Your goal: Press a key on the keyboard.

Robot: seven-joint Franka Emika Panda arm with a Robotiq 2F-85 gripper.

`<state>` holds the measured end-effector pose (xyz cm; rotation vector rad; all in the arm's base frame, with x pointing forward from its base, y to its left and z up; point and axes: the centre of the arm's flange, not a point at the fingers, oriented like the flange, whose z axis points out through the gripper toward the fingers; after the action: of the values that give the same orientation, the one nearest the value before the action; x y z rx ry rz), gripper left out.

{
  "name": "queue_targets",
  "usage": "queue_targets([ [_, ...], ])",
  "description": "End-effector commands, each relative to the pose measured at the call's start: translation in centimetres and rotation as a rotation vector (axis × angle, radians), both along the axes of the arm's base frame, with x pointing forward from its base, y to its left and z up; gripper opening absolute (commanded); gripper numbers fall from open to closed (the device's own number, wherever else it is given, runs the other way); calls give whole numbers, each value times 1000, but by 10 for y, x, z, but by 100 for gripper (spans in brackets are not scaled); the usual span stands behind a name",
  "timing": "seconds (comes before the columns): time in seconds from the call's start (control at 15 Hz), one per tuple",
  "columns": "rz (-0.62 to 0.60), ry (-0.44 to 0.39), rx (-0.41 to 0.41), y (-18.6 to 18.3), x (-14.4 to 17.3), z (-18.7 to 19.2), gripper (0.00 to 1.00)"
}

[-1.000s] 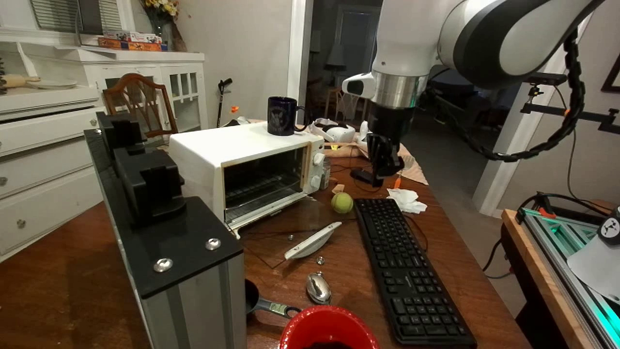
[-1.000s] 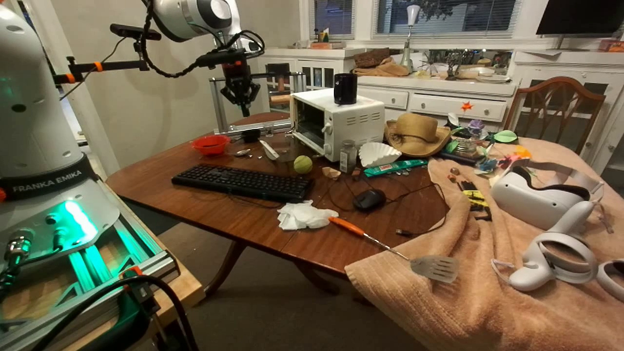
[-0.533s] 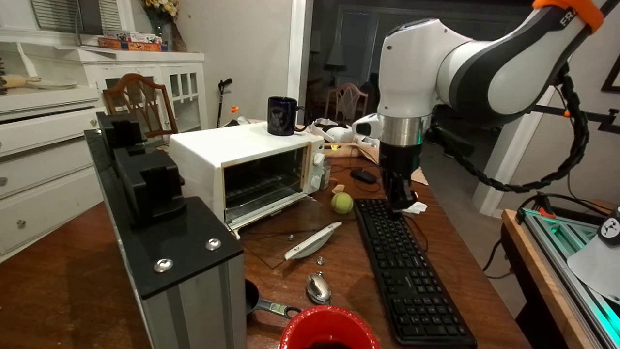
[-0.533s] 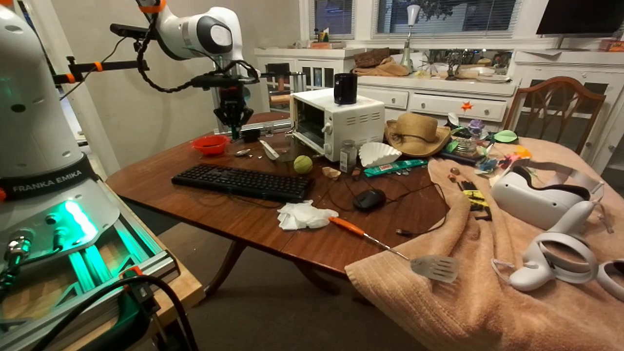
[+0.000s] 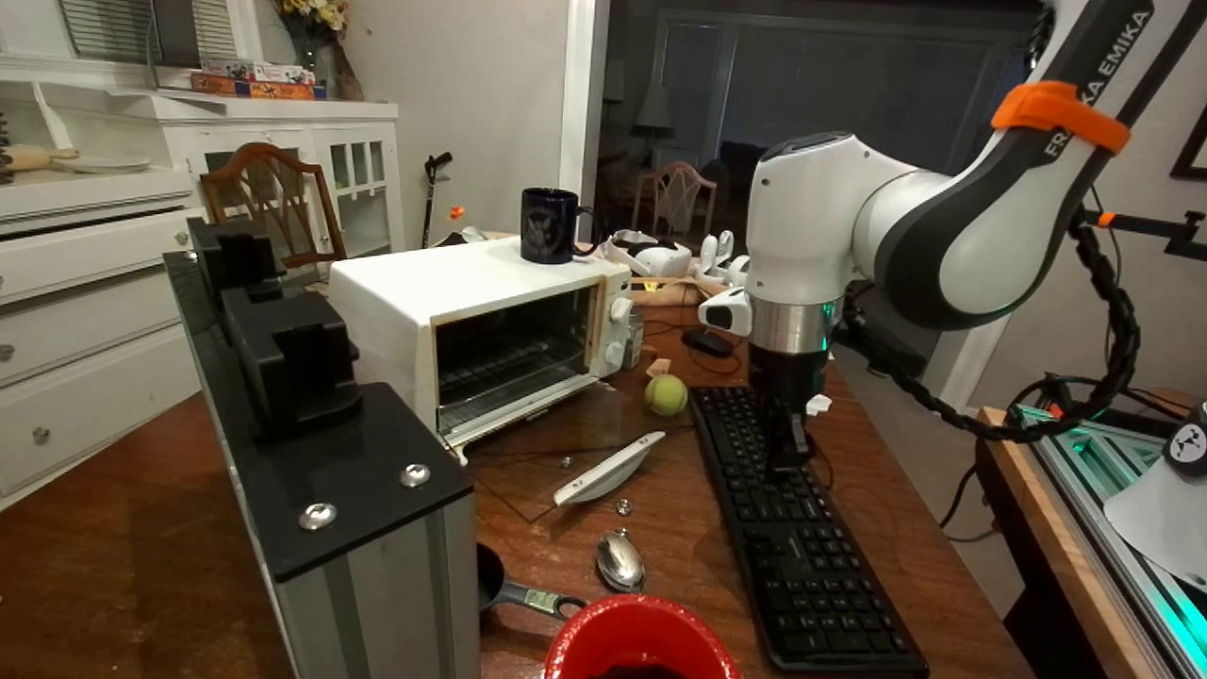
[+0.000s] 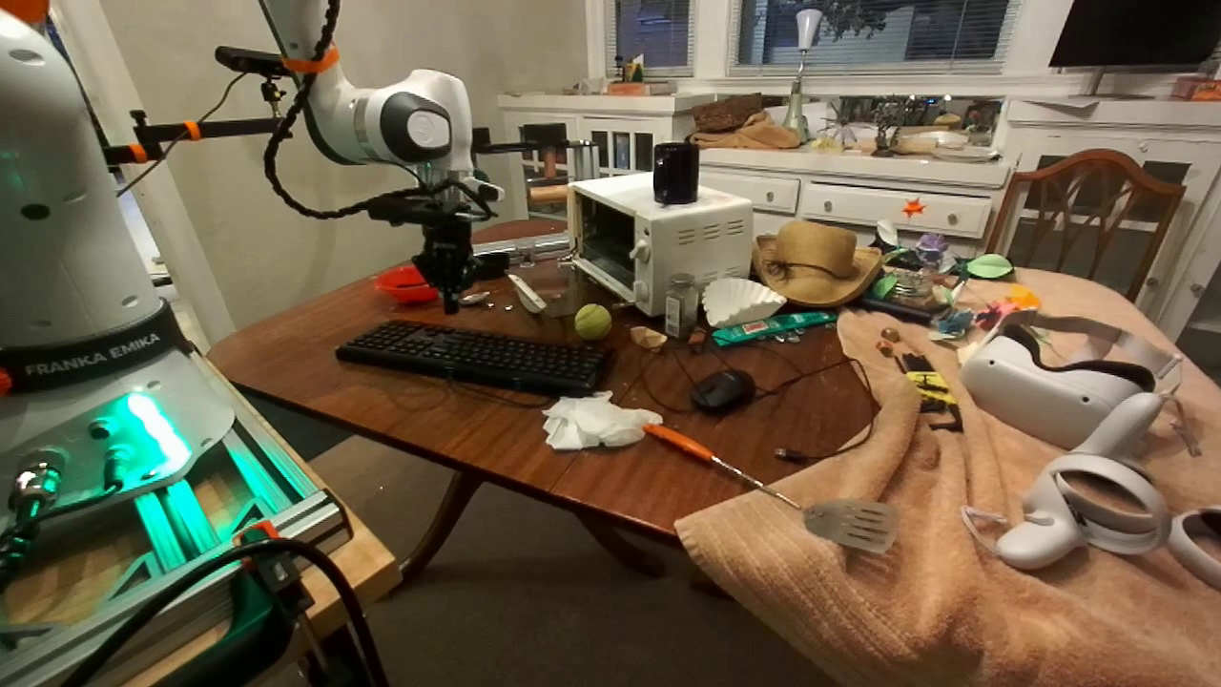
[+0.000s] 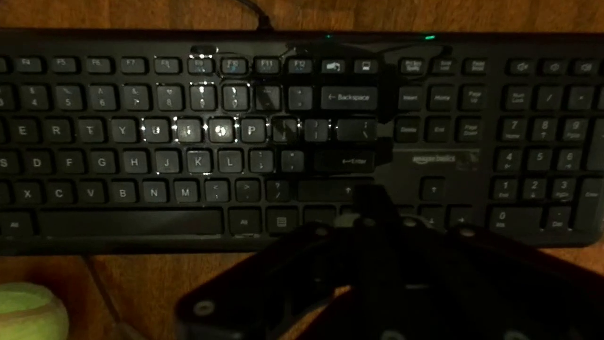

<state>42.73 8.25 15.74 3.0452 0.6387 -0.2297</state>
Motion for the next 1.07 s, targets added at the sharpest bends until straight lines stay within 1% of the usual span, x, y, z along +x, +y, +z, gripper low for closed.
queue_targets([
  [0.0, -72, -29, 19, -9, -1, -23, 0],
  [0.07, -77, -42, 24, -10, -1, -25, 0],
  [0.13, -41, -22, 11, -7, 1, -14, 1],
  [0.53, -57, -29, 15, -9, 1, -20, 0],
  [0.73, -61, 0, 6, -15, -5, -28, 0],
  [1.0, -63, 8, 2, -16, -9, -29, 0],
])
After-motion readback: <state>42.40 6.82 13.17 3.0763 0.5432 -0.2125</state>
